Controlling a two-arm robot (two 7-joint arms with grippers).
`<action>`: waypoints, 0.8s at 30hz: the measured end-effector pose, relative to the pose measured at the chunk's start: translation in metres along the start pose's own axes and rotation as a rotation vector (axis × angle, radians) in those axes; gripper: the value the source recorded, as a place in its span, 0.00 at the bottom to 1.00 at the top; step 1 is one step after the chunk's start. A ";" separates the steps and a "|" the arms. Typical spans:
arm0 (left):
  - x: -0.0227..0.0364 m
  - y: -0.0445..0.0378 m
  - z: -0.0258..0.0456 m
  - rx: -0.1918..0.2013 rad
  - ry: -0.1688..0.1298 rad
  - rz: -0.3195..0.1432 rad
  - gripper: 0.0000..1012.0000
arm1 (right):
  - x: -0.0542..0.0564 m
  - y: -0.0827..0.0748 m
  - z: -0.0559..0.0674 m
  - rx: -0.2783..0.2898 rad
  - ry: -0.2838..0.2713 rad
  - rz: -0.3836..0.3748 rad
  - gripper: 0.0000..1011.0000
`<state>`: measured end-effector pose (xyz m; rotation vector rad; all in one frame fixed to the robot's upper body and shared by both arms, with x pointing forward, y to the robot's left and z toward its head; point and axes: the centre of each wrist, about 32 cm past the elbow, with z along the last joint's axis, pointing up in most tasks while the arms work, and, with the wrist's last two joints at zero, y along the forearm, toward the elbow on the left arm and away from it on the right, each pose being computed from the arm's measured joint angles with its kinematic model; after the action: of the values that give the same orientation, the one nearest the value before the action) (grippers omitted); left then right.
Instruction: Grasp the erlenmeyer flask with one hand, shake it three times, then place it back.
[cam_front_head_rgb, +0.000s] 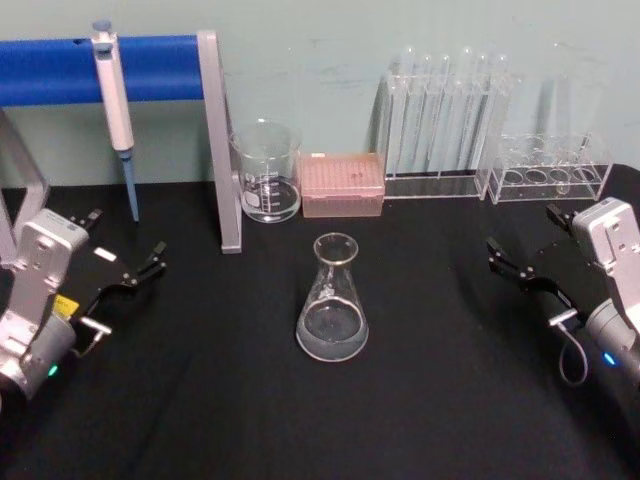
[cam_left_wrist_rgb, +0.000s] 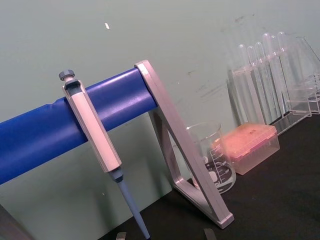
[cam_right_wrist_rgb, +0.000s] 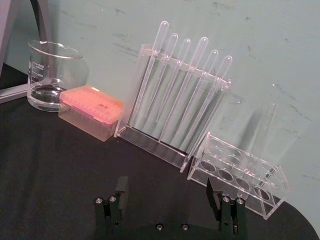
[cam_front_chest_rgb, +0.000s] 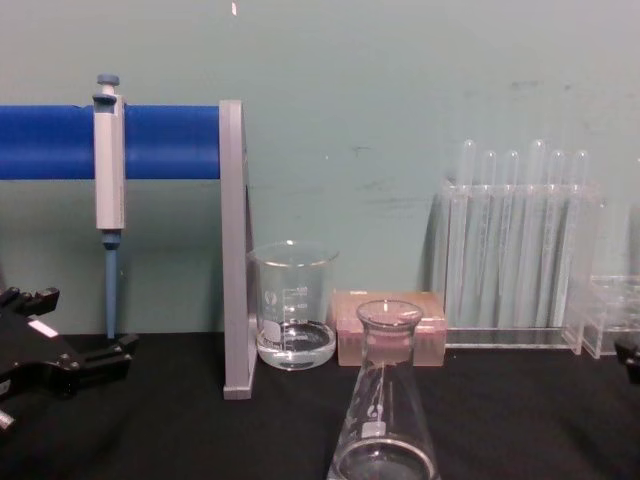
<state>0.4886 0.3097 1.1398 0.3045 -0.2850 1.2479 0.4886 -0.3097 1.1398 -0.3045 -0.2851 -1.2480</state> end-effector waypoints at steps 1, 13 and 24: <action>0.0000 0.0000 0.0000 0.000 0.000 0.000 0.99 | 0.000 0.000 0.000 0.000 0.000 0.000 0.99; 0.0000 0.0000 0.0000 0.000 0.000 0.000 0.99 | 0.000 0.000 0.000 0.000 0.000 0.000 0.99; 0.0000 0.0000 0.0000 0.000 0.000 0.000 0.99 | 0.000 0.000 0.000 0.000 0.000 0.000 0.99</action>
<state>0.4886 0.3097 1.1397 0.3046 -0.2850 1.2480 0.4886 -0.3097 1.1398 -0.3045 -0.2850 -1.2480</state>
